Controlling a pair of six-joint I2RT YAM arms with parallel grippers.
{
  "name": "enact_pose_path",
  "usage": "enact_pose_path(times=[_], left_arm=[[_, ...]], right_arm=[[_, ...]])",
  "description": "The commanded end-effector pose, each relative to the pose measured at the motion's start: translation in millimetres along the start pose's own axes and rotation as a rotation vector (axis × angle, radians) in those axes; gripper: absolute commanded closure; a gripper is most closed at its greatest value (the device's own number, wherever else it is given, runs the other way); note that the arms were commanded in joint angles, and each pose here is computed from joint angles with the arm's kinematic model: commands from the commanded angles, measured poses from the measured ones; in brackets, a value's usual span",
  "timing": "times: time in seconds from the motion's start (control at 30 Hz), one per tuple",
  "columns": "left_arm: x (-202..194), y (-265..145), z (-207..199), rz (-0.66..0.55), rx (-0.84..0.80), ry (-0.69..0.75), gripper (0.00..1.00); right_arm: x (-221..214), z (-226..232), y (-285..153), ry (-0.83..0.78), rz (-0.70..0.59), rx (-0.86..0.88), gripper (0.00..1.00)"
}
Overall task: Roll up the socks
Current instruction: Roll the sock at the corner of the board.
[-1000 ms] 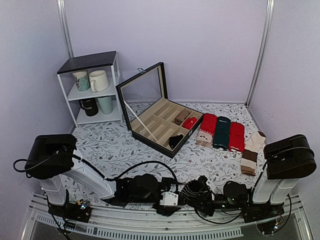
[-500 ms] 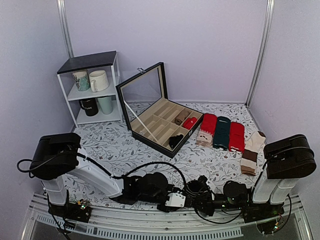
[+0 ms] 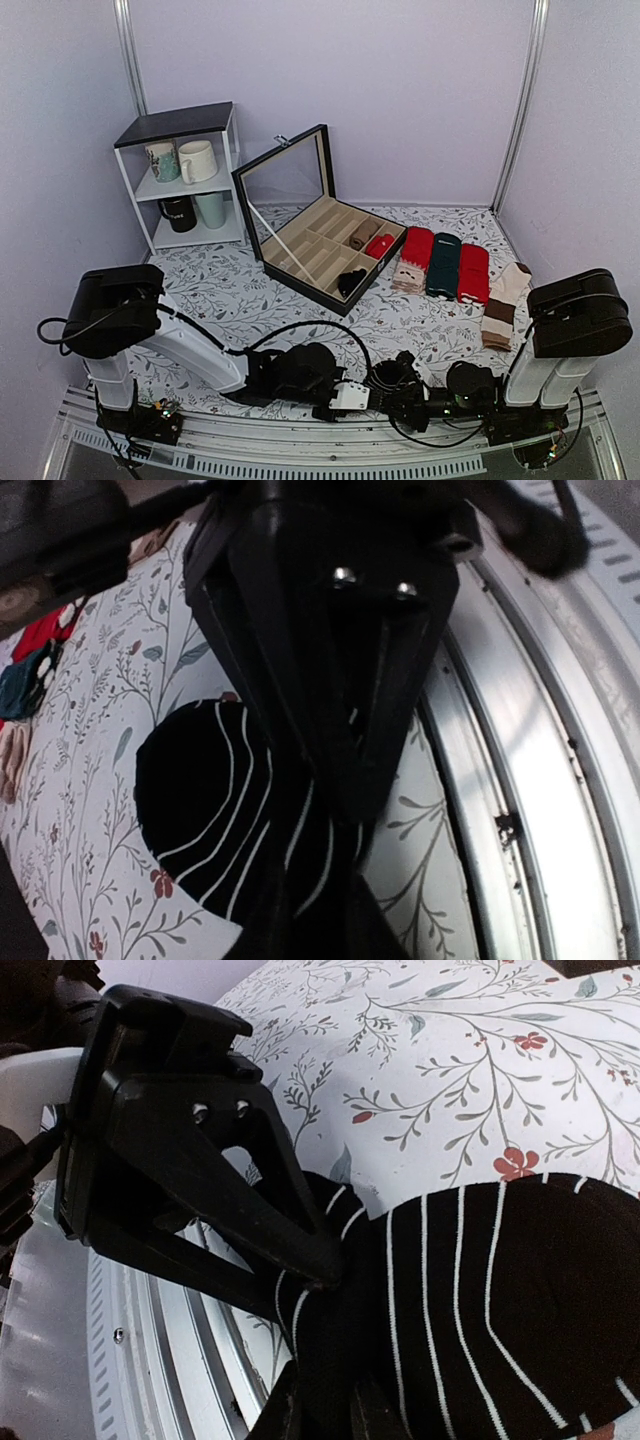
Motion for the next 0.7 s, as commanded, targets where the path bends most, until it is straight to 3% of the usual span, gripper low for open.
enact_pose_path(times=[0.0, 0.03, 0.2, 0.47, 0.67], left_arm=[[-7.0, 4.2, 0.3, 0.014, -0.022, -0.023, 0.94], [-6.8, 4.6, 0.0, 0.014, -0.027, -0.024, 0.99], [-22.3, 13.9, -14.2, 0.113, -0.126, -0.075, 1.0], [-58.5, 3.4, -20.2, 0.356, -0.104, -0.309, 1.0], [-79.1, 1.5, -25.5, 0.45, -0.107, -0.463, 1.0]], right_arm=[[-58.0, -36.7, -13.7, 0.015, 0.276, -0.148, 0.87], [-57.9, -37.1, -13.6, 0.017, 0.276, -0.149, 0.87], [-56.1, -36.4, -13.5, 0.022, 0.273, -0.143, 0.83], [-21.5, -36.3, -20.3, 0.027, 0.131, -0.238, 0.58], [14.2, -26.3, -37.3, -0.023, 0.031, -0.293, 0.53]])
Point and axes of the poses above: each gripper's point midway between its finger pads, its own y axis out along the fingers, its own z axis along the line the jaws close on, x = y × z, the point moved 4 cm from there along -y, back along the fingers, and after that the axes turned 4 degrees about y, right-handed, at the moved point
